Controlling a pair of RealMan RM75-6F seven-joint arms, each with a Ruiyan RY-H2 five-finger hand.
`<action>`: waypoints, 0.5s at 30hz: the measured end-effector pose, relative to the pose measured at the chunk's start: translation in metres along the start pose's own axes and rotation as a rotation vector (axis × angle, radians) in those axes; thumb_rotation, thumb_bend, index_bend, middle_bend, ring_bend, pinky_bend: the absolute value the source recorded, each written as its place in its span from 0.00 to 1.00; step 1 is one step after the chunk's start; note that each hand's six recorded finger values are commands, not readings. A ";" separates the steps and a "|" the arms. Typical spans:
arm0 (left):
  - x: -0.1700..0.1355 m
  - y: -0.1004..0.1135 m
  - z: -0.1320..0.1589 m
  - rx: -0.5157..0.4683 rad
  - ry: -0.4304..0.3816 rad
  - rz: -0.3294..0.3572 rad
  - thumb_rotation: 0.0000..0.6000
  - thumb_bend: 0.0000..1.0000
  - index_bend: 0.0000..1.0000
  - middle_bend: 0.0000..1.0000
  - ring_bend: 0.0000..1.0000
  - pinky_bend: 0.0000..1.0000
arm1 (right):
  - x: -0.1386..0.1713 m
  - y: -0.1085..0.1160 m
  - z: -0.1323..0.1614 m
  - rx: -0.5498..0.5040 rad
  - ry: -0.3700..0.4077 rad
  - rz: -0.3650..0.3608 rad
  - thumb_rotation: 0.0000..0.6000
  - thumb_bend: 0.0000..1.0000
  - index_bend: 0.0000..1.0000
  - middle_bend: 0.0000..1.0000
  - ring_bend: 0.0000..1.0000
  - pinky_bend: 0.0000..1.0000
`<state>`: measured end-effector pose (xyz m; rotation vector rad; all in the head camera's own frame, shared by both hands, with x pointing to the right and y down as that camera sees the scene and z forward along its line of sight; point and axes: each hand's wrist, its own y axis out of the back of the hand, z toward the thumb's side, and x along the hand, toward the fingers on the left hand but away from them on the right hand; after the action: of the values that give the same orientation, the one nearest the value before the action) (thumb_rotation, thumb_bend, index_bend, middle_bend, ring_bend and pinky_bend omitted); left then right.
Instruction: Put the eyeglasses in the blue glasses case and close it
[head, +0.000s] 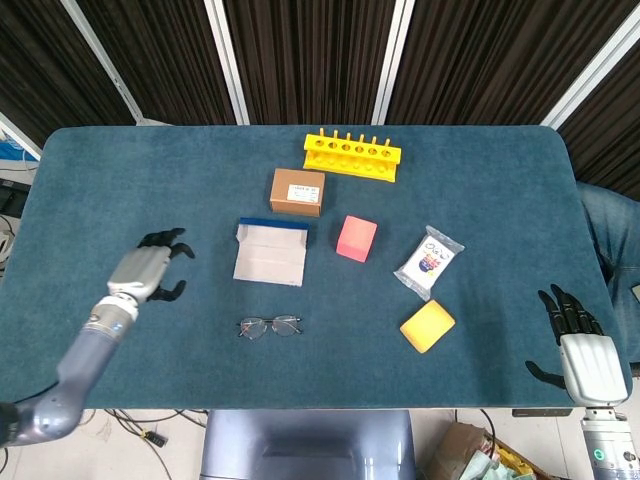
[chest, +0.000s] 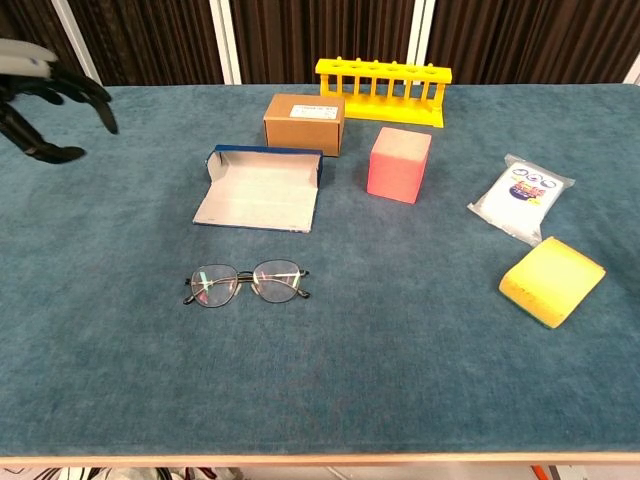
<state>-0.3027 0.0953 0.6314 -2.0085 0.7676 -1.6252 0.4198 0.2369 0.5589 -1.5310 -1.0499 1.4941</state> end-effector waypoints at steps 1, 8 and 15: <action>0.002 -0.005 0.007 0.006 0.001 -0.002 1.00 0.40 0.32 0.06 0.00 0.00 | 0.000 0.000 0.000 0.000 -0.001 -0.001 1.00 0.13 0.00 0.00 0.10 0.22; 0.007 -0.032 0.041 0.018 -0.011 -0.064 1.00 0.40 0.37 0.08 0.00 0.00 | 0.000 0.000 0.000 0.002 -0.003 -0.002 1.00 0.13 0.00 0.00 0.10 0.22; 0.005 -0.050 0.066 0.022 -0.029 -0.065 1.00 0.40 0.39 0.09 0.00 0.00 | -0.001 0.001 -0.001 0.003 -0.006 -0.005 1.00 0.13 0.00 0.00 0.10 0.22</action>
<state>-0.2305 0.1290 0.6542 -2.0565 0.6779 -1.6300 0.4207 0.2356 0.5587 -1.5213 -1.0537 1.4976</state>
